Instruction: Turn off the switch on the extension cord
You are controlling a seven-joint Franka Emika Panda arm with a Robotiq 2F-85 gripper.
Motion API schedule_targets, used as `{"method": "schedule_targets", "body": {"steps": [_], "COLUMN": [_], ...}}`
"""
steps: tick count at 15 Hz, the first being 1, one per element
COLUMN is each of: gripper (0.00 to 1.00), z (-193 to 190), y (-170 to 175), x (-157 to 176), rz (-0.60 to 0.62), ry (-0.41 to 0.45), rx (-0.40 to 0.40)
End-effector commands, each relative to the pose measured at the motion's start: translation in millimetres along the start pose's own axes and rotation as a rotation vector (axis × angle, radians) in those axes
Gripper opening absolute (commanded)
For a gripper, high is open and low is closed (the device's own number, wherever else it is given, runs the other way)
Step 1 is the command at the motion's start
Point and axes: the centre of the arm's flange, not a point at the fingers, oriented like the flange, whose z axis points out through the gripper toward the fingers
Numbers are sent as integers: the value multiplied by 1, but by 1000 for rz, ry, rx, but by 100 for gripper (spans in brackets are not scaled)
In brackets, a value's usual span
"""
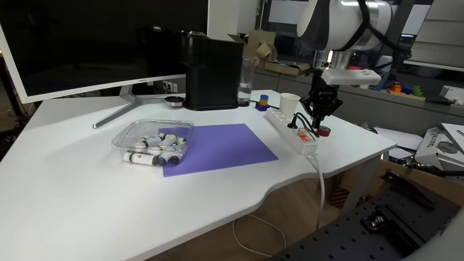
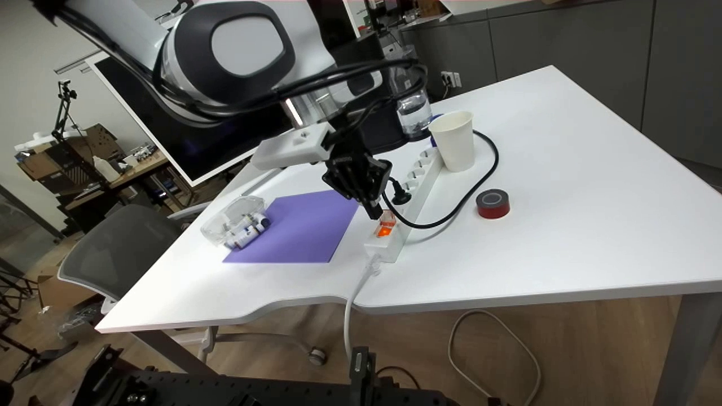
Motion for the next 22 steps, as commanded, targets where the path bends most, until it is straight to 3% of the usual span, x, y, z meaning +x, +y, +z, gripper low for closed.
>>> {"method": "schedule_targets", "body": {"steps": [1,22], "gripper": [0,0], "z": [12,52], "y": [1,-25], "x": [25,31], "rz": [-23,-147], "ry": [10,-36], "rx": [-1,-30]}}
